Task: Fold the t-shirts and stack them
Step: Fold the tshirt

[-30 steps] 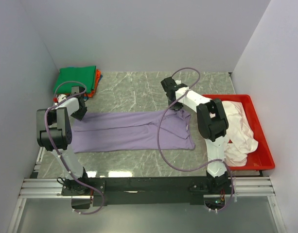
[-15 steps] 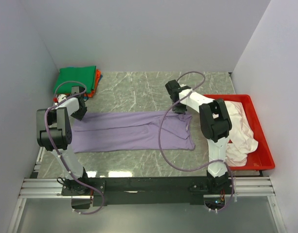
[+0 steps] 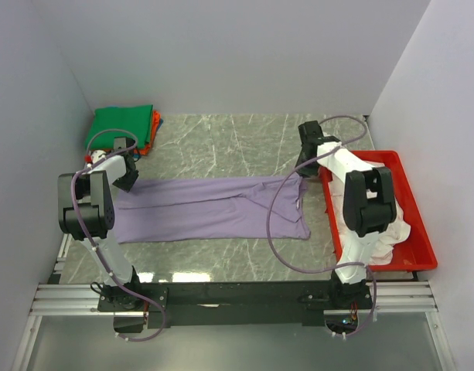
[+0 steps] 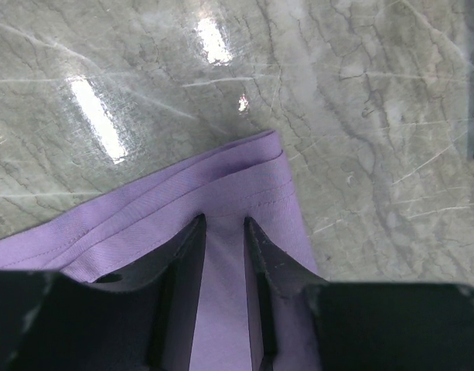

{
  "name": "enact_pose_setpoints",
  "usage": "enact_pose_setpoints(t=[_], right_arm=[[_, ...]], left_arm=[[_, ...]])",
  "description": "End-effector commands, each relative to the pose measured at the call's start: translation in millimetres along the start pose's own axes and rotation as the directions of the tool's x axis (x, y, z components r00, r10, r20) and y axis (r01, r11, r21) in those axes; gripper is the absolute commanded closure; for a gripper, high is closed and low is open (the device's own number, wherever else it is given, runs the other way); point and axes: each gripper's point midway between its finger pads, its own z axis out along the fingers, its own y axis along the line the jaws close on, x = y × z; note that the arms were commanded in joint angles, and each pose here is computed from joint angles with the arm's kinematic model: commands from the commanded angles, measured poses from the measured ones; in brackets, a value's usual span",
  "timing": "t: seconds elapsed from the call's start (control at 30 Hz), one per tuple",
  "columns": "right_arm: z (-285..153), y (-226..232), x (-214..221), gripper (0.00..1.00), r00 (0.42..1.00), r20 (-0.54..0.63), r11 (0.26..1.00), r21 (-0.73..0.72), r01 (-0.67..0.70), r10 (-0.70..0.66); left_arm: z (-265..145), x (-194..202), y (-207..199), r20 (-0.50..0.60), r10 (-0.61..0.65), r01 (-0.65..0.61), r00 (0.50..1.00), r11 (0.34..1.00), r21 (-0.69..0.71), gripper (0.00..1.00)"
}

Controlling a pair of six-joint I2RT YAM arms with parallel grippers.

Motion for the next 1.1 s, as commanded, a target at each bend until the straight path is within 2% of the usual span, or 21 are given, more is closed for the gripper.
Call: enact_pose_setpoints(t=[0.0, 0.1, 0.17, 0.2, 0.3, 0.47, 0.77, 1.07], right_arm=[[-23, 2, -23, 1.0, 0.993, 0.077, 0.993, -0.084, -0.084, 0.09], [-22, -4, -23, 1.0, 0.989, 0.077, 0.989, -0.089, -0.116, 0.123], [-24, -9, -23, 0.91, 0.985, 0.089, 0.986, -0.092, -0.137, 0.145], [-25, -10, -23, 0.82, 0.984, 0.092, 0.984, -0.1, -0.146, 0.155], [-31, -11, -27, 0.76, 0.979, 0.107, 0.98, -0.122, -0.159, 0.172], [-35, -7, -26, 0.74, 0.976, 0.108, 0.973, -0.155, -0.173, 0.191], [-16, 5, -13, 0.69, 0.984, 0.053, 0.969, -0.189, -0.156, 0.169], [12, 16, -19, 0.67, 0.991, 0.023, 0.981, -0.152, -0.123, 0.128]], left_arm=[[11, 7, 18, -0.017, 0.024, -0.025, 1.0, 0.997, -0.07, 0.67], [11, 6, 17, -0.014, 0.024, -0.025, 1.0, 0.997, -0.068, 0.67], [11, 6, 17, -0.014, 0.027, -0.028, 1.0, 0.997, -0.068, 0.67], [11, 6, 17, -0.015, 0.024, -0.025, 1.0, 0.997, -0.067, 0.67], [11, 7, 16, -0.018, 0.026, -0.027, 1.0, 0.997, -0.066, 0.67], [12, 7, 16, -0.017, 0.027, -0.028, 0.999, 0.998, -0.065, 0.67], [13, 8, 15, -0.022, 0.025, -0.026, 0.999, 0.998, -0.062, 0.67], [13, 9, 15, -0.023, 0.027, -0.028, 0.999, 0.998, -0.063, 0.67]])
